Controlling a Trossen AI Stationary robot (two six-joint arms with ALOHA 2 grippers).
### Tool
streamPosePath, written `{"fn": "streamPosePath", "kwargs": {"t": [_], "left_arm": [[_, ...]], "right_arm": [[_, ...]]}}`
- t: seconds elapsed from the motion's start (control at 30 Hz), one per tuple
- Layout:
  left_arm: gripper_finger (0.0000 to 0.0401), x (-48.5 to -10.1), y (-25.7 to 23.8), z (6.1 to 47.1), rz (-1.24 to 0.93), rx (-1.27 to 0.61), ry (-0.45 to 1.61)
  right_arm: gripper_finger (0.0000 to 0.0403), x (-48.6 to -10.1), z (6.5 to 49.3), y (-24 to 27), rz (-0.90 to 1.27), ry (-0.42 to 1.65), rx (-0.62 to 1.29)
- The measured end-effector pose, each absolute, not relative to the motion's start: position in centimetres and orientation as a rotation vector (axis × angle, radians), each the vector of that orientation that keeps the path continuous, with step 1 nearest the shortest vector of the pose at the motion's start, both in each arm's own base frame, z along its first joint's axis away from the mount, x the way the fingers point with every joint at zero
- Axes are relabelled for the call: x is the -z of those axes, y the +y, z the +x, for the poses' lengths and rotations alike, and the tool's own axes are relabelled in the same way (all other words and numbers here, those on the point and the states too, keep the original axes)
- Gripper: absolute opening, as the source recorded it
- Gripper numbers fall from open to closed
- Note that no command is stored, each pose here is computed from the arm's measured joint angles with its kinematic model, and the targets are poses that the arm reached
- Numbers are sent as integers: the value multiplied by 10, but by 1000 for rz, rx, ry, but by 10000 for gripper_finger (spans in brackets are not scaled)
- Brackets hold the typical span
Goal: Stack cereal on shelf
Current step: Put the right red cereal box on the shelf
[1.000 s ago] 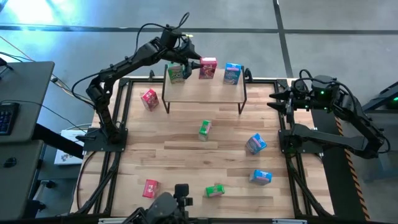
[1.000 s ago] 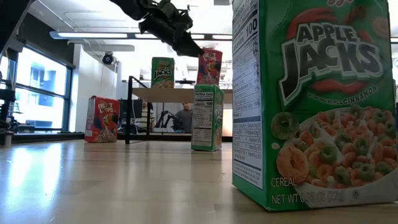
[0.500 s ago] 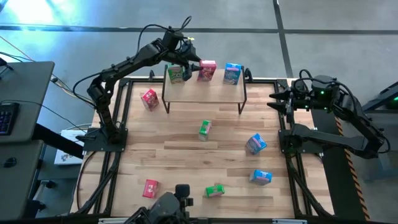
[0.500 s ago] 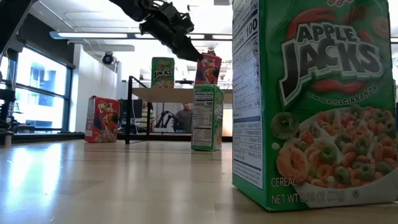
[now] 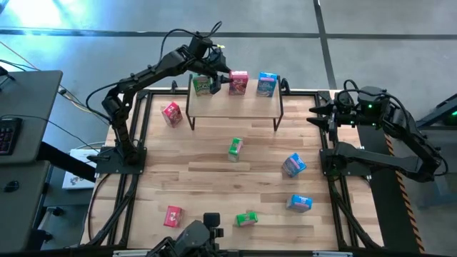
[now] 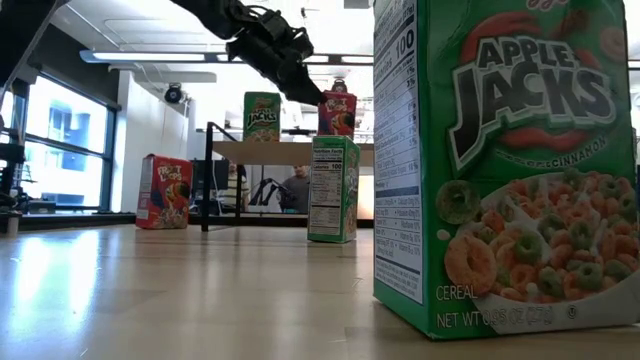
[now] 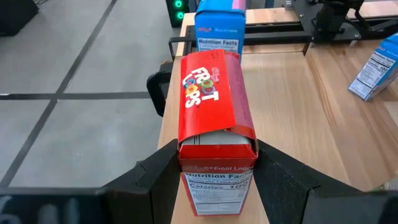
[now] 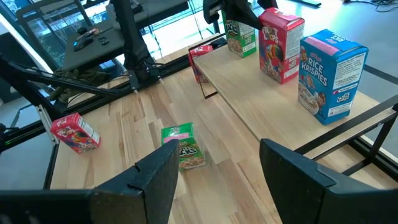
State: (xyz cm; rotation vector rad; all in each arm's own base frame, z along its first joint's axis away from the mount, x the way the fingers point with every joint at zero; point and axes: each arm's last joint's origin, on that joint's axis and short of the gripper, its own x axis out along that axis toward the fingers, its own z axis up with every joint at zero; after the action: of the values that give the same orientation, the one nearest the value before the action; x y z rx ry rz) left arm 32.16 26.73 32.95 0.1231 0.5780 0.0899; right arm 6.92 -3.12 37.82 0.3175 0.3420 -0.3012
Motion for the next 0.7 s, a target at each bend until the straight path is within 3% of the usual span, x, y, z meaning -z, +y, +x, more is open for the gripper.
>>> {"fn": "streamPosePath", "kwargs": {"t": [0.7], "left_arm": [[183, -327, 269, 318, 88, -107, 608]], "right_arm": [[216, -378, 69, -31, 317, 342, 301]]}}
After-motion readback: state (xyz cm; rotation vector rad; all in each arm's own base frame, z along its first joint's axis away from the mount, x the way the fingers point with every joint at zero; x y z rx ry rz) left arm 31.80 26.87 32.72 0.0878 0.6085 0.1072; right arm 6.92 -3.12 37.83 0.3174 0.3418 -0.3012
